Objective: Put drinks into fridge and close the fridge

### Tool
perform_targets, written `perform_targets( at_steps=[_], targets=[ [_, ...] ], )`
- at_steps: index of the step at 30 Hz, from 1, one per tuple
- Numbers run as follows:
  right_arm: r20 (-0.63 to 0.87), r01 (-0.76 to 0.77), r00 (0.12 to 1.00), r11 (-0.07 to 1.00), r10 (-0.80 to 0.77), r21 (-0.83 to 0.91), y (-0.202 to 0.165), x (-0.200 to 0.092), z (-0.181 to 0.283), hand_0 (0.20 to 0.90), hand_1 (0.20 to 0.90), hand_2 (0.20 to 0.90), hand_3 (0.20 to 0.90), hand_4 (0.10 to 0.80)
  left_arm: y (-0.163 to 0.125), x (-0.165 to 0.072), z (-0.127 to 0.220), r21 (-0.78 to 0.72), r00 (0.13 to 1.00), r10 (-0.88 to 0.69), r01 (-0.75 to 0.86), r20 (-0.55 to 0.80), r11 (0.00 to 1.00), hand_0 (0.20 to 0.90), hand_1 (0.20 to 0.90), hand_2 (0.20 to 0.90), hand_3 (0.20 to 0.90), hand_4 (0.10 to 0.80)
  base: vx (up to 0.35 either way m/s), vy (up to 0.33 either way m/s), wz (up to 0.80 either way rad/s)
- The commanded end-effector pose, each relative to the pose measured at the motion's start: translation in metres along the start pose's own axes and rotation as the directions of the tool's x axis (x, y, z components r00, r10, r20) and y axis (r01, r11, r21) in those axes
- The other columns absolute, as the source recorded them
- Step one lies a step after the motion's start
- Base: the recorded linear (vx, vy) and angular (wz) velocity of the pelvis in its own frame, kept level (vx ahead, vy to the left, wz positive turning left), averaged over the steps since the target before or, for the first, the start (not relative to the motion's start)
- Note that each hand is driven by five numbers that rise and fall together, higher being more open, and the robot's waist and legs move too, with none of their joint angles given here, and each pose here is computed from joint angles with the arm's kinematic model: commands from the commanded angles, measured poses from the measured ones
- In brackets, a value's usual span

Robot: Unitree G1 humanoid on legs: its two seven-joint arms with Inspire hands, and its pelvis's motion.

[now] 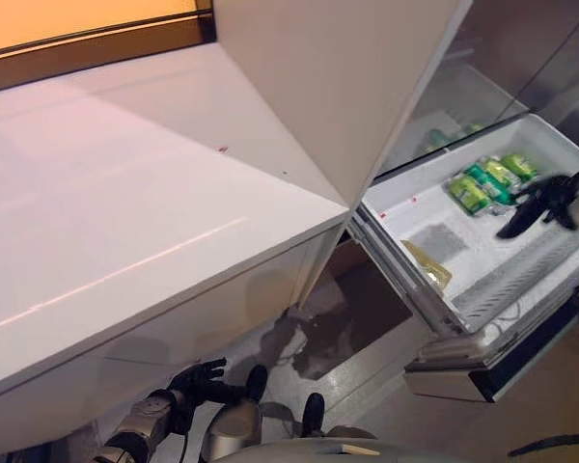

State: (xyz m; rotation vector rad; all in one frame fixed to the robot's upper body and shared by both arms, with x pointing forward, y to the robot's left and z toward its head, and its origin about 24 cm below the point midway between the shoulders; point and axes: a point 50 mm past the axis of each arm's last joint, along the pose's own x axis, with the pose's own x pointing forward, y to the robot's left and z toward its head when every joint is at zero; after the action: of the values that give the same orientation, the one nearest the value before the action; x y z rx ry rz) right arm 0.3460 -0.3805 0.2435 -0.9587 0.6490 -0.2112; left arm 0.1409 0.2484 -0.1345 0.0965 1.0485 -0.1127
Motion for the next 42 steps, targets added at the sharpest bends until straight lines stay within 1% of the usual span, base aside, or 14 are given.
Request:
perform_targets(
  at_steps=[1, 6, 10, 11, 14, 16, 17, 20, 23, 26, 30, 33, 36, 42],
  targets=[
    [0.094, 0.288, 0.951, 0.954, -0.295, 0.080, -0.066, -0.042, 0.008, 0.900, 0.900, 0.900, 0.900, 0.800, 0.006, -0.008, -0.032, 0.024, 0.994, 0.029, -0.026, -0.104, 0.999, 0.900, 0.900, 0.900, 0.900, 0.800, 0.026, 0.060, -0.20],
    [0.279, 0.348, 0.851, 0.875, -0.445, 0.336, -0.071, -0.057, 0.019, 0.900, 0.900, 0.900, 0.900, 0.800, 0.005, -0.011, -0.046, 0.010, 0.990, 0.028, -0.027, -0.136, 1.000, 0.900, 0.900, 0.900, 0.900, 0.800, 0.064, 0.036, -0.23],
    [0.327, 0.342, 0.621, 0.621, -0.713, 0.705, -0.071, -0.072, 0.003, 0.900, 0.900, 0.900, 0.900, 0.800, -0.007, -0.011, -0.057, 0.012, 0.988, -0.008, 0.010, -0.151, 1.000, 0.900, 0.900, 0.900, 0.900, 0.800, 0.083, 0.002, -0.16],
    [0.291, 0.316, 0.498, 0.484, -0.817, 0.816, -0.066, -0.079, -0.005, 0.900, 0.900, 0.900, 0.900, 0.800, -0.012, -0.011, -0.059, 0.022, 0.987, -0.020, 0.024, -0.157, 0.999, 0.900, 0.900, 0.900, 0.900, 0.800, 0.089, -0.014, -0.15],
    [0.173, 0.290, 0.373, 0.291, -0.912, 0.912, -0.041, -0.080, -0.030, 0.900, 0.900, 0.900, 0.900, 0.800, -0.017, -0.010, -0.060, 0.066, 0.984, -0.039, 0.051, -0.174, 0.997, 0.900, 0.900, 0.900, 0.900, 0.800, 0.132, -0.014, -0.08],
    [0.075, 0.274, 0.340, 0.175, -0.937, 0.946, -0.028, -0.079, -0.042, 0.900, 0.900, 0.900, 0.900, 0.800, -0.019, -0.009, -0.060, 0.088, 0.982, -0.051, 0.068, -0.182, 0.994, 0.900, 0.900, 0.900, 0.900, 0.800, 0.123, -0.013, -0.07],
    [0.001, 0.254, 0.344, 0.094, -0.939, 0.963, -0.019, -0.075, -0.052, 0.900, 0.900, 0.900, 0.900, 0.800, -0.023, -0.008, -0.059, 0.096, 0.982, -0.062, 0.081, -0.180, 0.992, 0.900, 0.900, 0.900, 0.900, 0.800, 0.090, -0.006, -0.10],
    [-0.076, 0.250, 0.343, 0.013, -0.936, 0.968, -0.007, -0.070, -0.066, 0.900, 0.900, 0.900, 0.900, 0.800, -0.027, -0.005, -0.053, 0.106, 0.984, -0.067, 0.086, -0.166, 0.991, 0.900, 0.900, 0.900, 0.900, 0.800, 0.023, -0.001, -0.02],
    [-0.234, 0.167, 0.395, -0.181, -0.888, 0.969, 0.006, -0.061, -0.082, 0.900, 0.900, 0.900, 0.900, 0.800, -0.032, 0.002, -0.034, 0.094, 0.992, -0.057, 0.068, -0.115, 0.993, 0.900, 0.900, 0.900, 0.900, 0.800, -0.033, -0.018, 0.00],
    [-0.328, 0.119, 0.450, -0.308, -0.830, 0.944, 0.011, -0.052, -0.090, 0.900, 0.900, 0.900, 0.900, 0.800, -0.033, 0.006, -0.020, 0.054, 0.997, -0.032, 0.036, -0.067, 0.998, 0.900, 0.900, 0.900, 0.900, 0.800, -0.115, -0.024, 0.11],
    [-0.362, 0.039, 0.512, -0.400, -0.779, 0.916, 0.010, -0.044, -0.089, 0.900, 0.900, 0.900, 0.900, 0.800, -0.032, 0.007, -0.012, 0.079, 0.999, -0.004, 0.007, -0.040, 0.997, 0.900, 0.900, 0.900, 0.900, 0.800, -0.121, 0.007, 0.21],
    [-0.306, -0.008, 0.588, -0.384, -0.748, 0.923, 0.013, -0.034, -0.080, 0.900, 0.900, 0.900, 0.900, 0.800, -0.031, 0.007, -0.012, 0.053, 0.999, 0.016, -0.015, -0.032, 0.998, 0.900, 0.900, 0.900, 0.900, 0.800, -0.078, 0.054, 0.11],
    [-0.160, -0.111, 0.700, -0.327, -0.696, 0.939, 0.021, -0.020, -0.065, 0.900, 0.900, 0.900, 0.900, 0.800, -0.029, 0.007, -0.007, 0.055, 0.999, 0.038, -0.037, -0.014, 0.998, 0.900, 0.900, 0.900, 0.900, 0.800, -0.124, 0.074, 0.04],
    [0.039, -0.263, 0.778, -0.269, -0.627, 0.927, 0.033, -0.007, -0.043, 0.900, 0.900, 0.900, 0.900, 0.800, -0.028, 0.008, 0.000, 0.018, 0.998, 0.065, -0.066, 0.026, 0.998, 0.900, 0.900, 0.900, 0.900, 0.800, -0.067, 0.056, -0.03]
  ],
)
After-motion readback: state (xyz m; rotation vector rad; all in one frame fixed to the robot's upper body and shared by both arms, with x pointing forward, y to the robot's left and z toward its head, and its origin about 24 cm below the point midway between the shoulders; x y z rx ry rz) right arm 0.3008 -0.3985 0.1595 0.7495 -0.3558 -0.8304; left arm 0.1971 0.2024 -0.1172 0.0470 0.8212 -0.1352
